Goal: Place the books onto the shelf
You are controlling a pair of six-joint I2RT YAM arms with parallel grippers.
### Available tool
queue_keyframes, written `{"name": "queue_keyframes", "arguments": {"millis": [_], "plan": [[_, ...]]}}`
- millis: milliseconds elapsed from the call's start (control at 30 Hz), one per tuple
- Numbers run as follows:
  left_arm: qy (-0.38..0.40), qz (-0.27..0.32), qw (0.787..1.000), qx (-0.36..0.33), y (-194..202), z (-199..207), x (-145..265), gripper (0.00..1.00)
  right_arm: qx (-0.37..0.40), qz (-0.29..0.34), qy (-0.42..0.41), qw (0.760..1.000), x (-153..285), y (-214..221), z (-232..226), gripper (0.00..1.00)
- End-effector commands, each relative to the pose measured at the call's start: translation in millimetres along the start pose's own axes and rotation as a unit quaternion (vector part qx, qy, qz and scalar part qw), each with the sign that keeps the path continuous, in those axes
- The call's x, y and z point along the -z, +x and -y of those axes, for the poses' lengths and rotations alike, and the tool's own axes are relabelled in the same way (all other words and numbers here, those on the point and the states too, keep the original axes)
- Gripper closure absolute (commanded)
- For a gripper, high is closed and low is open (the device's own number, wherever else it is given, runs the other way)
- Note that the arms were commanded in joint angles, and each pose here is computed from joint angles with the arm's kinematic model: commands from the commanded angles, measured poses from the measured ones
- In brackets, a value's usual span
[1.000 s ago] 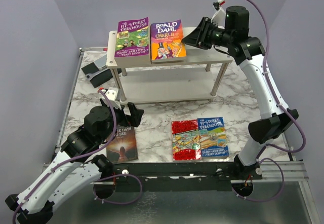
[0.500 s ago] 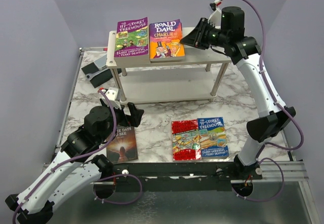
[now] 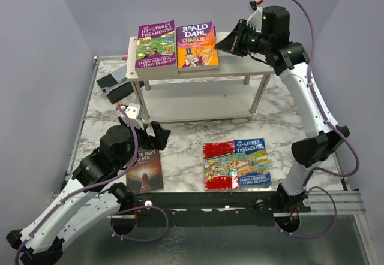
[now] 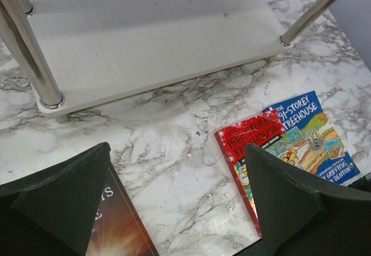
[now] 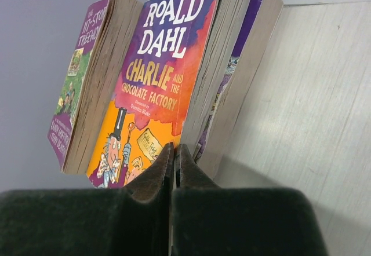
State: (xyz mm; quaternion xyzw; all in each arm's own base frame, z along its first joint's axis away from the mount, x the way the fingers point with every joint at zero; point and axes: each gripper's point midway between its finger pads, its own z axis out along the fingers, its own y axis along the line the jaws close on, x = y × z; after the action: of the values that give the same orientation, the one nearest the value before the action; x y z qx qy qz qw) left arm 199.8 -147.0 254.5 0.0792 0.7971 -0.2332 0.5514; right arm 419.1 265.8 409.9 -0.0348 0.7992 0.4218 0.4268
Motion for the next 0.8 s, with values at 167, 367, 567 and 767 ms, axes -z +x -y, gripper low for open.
{"name": "queue_keyframes", "arguments": {"millis": [167, 367, 567, 767], "plan": [[0.006, 0.004, 1.000, -0.004, -0.2, 0.9, -0.9, 0.01, -0.008, 0.003, 0.018, 1.000, -13.0, -1.0, 9.8, 0.99], [0.005, 0.006, 1.000, -0.003, -0.8, 0.5, -0.6, 0.01, -0.006, 0.005, 0.014, 1.000, -11.2, -1.1, 7.4, 0.99], [0.000, 0.010, 1.000, -0.002, -2.6, -1.3, -0.1, 0.01, 0.006, 0.030, 0.022, 0.999, 6.3, -9.8, 0.7, 0.71], [-0.006, 0.006, 1.000, -0.001, -2.8, -2.0, -2.3, 0.01, 0.033, 0.069, 0.039, 0.996, 40.5, -20.1, -7.7, 0.52]]}}
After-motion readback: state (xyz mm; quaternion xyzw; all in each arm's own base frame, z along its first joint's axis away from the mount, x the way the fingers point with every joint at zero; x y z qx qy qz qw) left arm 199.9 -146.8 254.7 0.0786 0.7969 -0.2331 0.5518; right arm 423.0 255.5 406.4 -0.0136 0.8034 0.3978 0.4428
